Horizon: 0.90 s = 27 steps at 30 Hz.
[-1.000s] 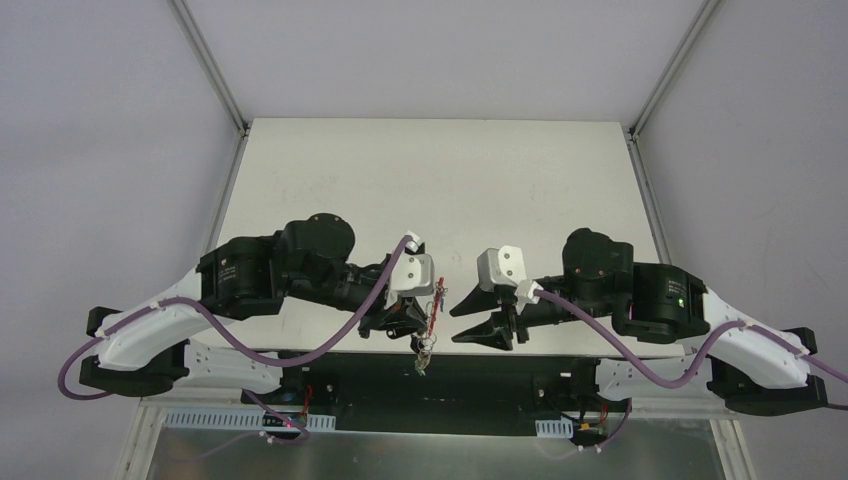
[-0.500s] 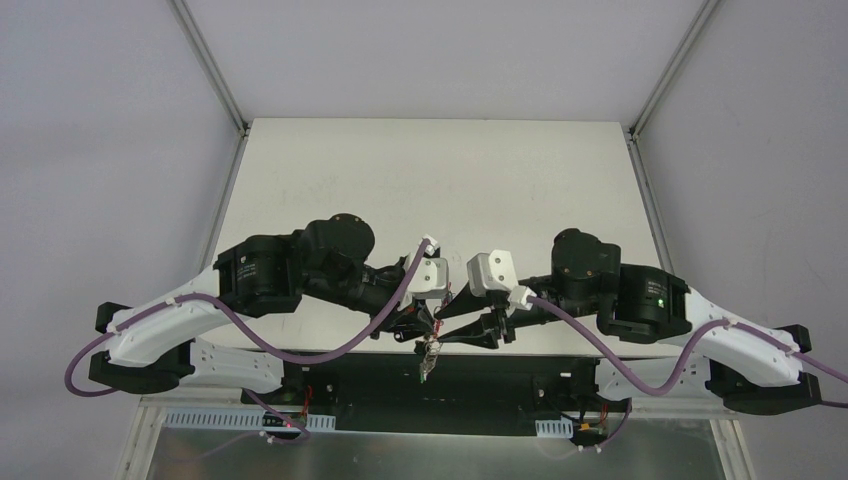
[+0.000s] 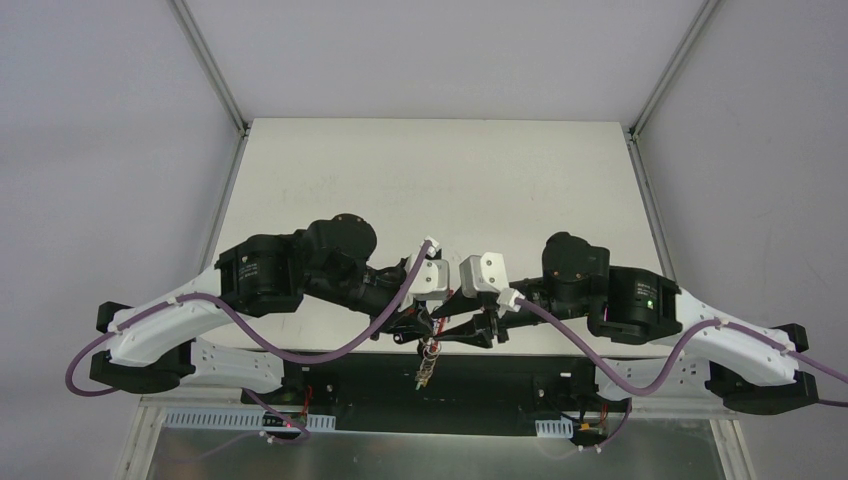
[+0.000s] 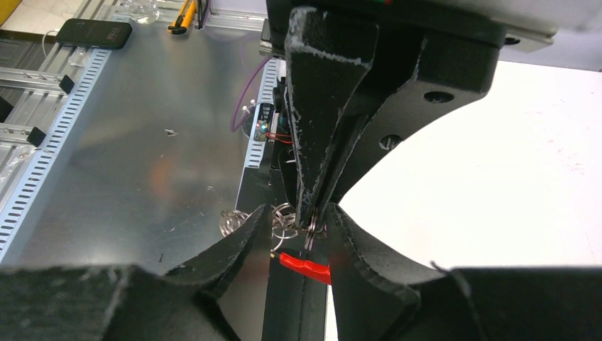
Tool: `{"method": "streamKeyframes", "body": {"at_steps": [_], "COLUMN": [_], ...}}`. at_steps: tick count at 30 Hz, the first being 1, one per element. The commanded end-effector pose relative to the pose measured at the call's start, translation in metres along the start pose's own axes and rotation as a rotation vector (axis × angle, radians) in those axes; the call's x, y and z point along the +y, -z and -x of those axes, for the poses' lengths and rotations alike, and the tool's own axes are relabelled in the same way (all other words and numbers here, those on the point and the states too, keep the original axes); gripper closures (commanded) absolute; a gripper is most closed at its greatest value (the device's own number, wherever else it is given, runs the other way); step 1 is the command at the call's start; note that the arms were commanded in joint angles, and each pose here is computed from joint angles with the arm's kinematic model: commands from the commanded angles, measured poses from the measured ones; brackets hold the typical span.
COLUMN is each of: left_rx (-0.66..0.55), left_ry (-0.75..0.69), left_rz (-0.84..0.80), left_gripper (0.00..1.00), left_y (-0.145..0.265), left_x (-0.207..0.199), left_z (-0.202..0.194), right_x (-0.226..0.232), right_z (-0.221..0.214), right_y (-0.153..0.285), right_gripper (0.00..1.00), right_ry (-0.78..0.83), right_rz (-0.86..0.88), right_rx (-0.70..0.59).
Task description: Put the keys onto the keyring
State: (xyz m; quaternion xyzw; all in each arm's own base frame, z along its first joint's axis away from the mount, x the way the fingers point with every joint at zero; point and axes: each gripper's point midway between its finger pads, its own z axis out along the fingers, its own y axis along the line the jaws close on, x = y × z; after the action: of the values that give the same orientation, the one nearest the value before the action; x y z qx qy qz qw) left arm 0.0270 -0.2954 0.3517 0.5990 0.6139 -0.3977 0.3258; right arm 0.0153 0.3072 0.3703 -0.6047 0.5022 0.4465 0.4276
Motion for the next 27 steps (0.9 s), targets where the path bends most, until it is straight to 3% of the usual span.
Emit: {"method": "streamKeyframes", "body": {"at_steps": [1,10,13,17,22,27], "left_rx": [-0.083,-0.106,-0.113,-0.127,-0.154,-0.197], "left_ry": [-0.034,-0.034,-0.035,-0.036,-0.042,-0.073], "left_rz": [-0.003,0.052,0.069,0.071,0.073,0.046], "left_gripper": [1.0,1.0,1.0,1.0,1.0,1.0], "left_y": [0.012,0.018,0.02,0.021,0.024,0.026], "left_x": [-0.003,0.004,0.007,0.007,0.006,0.001], "left_z": [0.024,0.031,0.033,0.035,0.039,0.042], "right_x": [-0.007,-0.008,-0.008,-0.009,-0.015,-0.024], "right_z": [0.001,-0.007,-0.01,-0.013,-0.014,0.0], "right_y": [-0.001,0.0,0.0,-0.002,-0.005,-0.002], "right_gripper": [0.64,0.83,0.84,1.0,1.0,1.0], "right_ry": [0.017,0.012,0.008,0.005,-0.005,-0.015], "right_rz": [-0.039,-0.047,-0.049,-0.051,-0.082,-0.161], "right_rx": [-0.015,0.005,0.021,0.033,0.026,-0.11]}}
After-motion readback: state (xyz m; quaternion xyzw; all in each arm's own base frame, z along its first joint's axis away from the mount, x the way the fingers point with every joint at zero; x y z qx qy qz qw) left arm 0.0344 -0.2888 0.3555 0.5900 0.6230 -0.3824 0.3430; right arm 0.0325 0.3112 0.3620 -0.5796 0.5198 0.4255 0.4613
